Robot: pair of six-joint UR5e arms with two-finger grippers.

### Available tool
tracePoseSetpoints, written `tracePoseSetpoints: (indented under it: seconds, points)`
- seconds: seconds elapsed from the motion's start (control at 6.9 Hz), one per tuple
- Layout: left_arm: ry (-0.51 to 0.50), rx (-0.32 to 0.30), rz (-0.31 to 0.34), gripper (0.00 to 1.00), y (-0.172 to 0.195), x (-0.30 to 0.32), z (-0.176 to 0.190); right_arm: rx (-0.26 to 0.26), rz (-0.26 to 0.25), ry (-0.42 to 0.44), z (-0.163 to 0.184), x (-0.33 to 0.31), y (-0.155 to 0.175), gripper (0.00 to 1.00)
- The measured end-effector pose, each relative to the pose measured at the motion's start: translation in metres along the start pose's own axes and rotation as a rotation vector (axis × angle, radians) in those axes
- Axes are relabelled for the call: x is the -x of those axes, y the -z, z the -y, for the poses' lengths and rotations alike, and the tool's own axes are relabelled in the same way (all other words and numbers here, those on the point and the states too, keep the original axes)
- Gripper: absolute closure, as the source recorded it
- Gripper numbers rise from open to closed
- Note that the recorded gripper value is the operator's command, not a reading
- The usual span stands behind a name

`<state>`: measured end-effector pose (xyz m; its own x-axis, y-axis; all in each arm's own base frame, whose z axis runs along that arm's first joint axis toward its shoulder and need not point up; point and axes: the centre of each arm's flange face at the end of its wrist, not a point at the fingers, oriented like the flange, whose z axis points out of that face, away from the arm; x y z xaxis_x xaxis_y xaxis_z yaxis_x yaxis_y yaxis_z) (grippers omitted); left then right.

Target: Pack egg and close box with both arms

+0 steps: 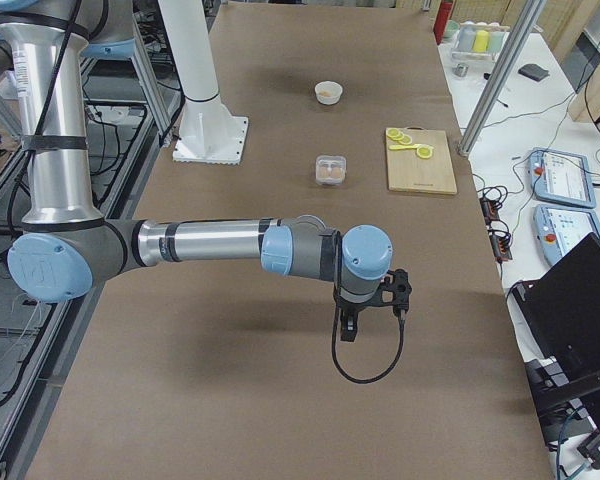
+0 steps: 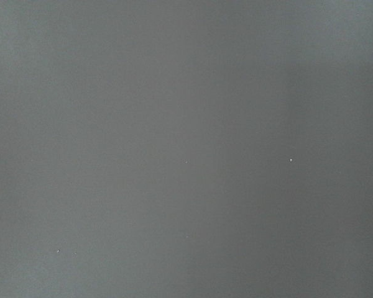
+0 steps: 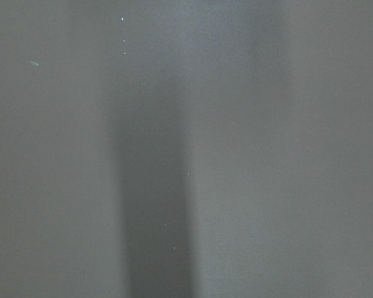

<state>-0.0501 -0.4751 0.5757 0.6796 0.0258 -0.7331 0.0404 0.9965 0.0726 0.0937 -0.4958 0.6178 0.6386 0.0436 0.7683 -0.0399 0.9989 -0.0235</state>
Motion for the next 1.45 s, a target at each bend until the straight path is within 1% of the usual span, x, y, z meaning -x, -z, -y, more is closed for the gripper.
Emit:
tracePoseSetpoints:
  seconds: [0.43,0.72,0.87,1.01,1.16,1.45]
  points:
    - [-0.036,-0.015,-0.003,0.01,0.006,-0.018,0.01,0.001,0.001,0.002,0.002,0.001,-0.001,0.0]
    - [-0.1,-0.032,-0.009,0.01,0.011,-0.053,0.041,-0.003,0.003,0.007,0.004,0.004,0.001,0.0]
    - [-0.104,-0.023,-0.015,0.01,0.005,-0.073,0.054,-0.002,0.004,0.007,0.004,0.004,0.001,0.0]
    - [-0.067,-0.012,-0.024,0.01,-0.003,-0.105,0.068,-0.001,0.005,0.004,0.002,0.003,0.0,0.0]
    - [-0.02,-0.003,-0.039,0.01,-0.013,-0.148,0.074,0.001,0.005,0.002,0.001,0.002,-0.001,0.0]
    - [0.062,-0.002,-0.08,0.02,-0.041,-0.246,0.06,0.004,0.006,-0.001,0.0,0.001,-0.002,0.0]
